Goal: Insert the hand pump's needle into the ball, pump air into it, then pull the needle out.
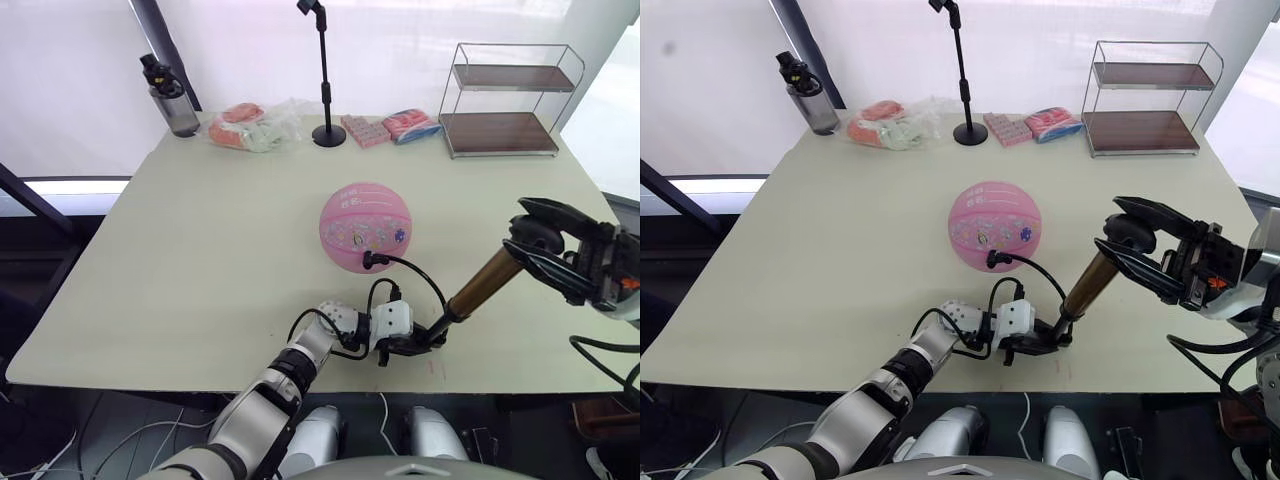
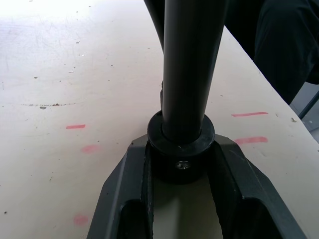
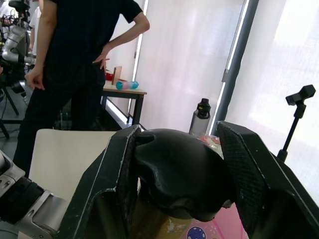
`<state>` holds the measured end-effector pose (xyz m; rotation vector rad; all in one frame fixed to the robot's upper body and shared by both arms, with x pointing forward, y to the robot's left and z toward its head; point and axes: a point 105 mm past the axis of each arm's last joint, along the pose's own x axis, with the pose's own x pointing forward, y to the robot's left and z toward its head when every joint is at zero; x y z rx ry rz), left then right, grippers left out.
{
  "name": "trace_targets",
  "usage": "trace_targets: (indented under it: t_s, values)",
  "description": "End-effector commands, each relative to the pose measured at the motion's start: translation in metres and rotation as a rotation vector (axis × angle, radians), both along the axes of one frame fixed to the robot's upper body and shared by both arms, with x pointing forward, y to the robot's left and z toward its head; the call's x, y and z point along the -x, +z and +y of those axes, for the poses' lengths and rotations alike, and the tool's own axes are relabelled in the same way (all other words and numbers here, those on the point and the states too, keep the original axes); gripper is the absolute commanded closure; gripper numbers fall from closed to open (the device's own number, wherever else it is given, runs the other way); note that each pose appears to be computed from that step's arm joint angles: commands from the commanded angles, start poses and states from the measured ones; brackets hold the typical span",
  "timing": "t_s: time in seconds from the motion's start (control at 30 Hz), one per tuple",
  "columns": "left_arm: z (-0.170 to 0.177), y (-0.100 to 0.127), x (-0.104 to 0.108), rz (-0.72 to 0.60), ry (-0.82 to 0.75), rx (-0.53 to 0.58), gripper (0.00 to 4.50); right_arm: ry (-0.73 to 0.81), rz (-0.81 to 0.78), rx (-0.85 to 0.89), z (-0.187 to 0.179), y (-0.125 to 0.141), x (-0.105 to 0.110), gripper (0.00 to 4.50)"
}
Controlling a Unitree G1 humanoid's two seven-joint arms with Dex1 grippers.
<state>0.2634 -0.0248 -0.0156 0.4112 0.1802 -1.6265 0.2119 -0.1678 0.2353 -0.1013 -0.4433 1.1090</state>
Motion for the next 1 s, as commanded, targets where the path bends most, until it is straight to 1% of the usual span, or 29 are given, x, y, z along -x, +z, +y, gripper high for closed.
trace_targets:
  t_s: [0.03,0.2,0.23,0.3,0.5,1.0]
  values:
    - [0.008,-0.021,0.01,0.083,0.013,-0.064,3.41,0.118,0.286,0.055,0.016,-0.059,0.004,2.4]
    - [0.007,-0.021,0.01,0.084,0.019,-0.061,3.41,0.129,0.314,0.081,0.017,-0.07,0.006,2.4]
    - [0.007,-0.021,0.009,0.084,0.021,-0.061,3.41,0.13,0.31,0.108,0.017,-0.074,0.006,2.4]
    - [0.007,-0.021,0.009,0.084,0.023,-0.061,3.41,0.123,0.282,0.153,0.017,-0.079,0.005,2.4]
    - [0.008,-0.021,0.009,0.085,0.026,-0.063,3.41,0.098,0.194,0.193,0.016,-0.083,-0.003,2.4]
    - [0.011,-0.022,0.009,0.084,0.026,-0.068,3.41,0.124,0.305,0.189,0.027,-0.125,0.006,2.4]
